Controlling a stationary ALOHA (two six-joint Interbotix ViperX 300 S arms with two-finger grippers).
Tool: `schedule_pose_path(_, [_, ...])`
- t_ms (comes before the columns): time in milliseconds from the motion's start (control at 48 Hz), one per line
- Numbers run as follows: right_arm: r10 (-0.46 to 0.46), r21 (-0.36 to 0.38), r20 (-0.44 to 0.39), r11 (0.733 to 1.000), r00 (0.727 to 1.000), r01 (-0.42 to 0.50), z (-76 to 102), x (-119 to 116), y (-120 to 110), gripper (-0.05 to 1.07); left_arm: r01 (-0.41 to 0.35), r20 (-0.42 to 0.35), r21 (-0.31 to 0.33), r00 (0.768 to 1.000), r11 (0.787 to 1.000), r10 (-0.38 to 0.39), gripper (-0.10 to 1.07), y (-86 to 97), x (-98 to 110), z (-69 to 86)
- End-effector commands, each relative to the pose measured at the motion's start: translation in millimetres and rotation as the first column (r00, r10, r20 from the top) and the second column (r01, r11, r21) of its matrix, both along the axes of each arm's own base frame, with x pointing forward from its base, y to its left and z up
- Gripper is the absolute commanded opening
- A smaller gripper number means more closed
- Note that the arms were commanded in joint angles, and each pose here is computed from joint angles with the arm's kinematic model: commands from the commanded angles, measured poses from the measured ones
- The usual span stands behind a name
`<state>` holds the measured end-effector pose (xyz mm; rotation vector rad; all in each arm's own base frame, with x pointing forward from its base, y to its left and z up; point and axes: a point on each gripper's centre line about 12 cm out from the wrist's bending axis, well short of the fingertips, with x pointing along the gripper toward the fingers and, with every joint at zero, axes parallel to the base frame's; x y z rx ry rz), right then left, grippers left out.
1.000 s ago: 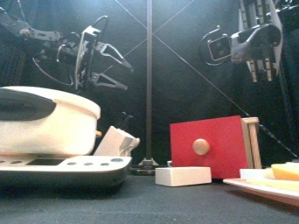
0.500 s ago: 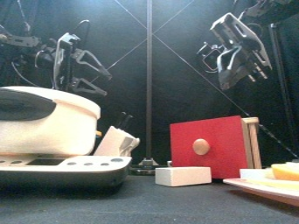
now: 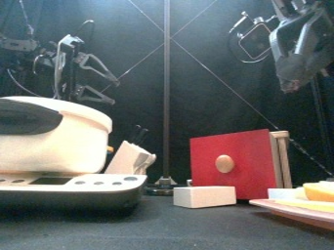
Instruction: Grab egg block
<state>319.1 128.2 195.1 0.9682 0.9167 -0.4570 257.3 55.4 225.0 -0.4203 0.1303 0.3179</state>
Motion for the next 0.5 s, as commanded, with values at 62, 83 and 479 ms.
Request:
schedule_pose_path(62, [0.023, -0.011, 0.003, 1.0, 1.0, -0.023, -10.9, 18, 21, 0.73, -0.002, 0.019, 0.005, 1.0, 1.0, 0.002, 0.9, 0.9, 2, 5.6])
schedule_pose_path(83, [0.025, -0.012, 0.0, 1.0, 1.0, -0.025, -12.5, 20, 24, 0.74, -0.002, 0.017, 0.007, 1.0, 1.0, 0.002, 0.9, 0.8, 2, 5.0])
schedule_pose_path(479, [-0.026, -0.043, -0.166, 0.999, 0.986, 0.02, -27.9, 14, 44, 0.91, -0.004, 0.014, 0.006, 1.0, 1.0, 0.003, 0.9, 1.1, 1, 3.9])
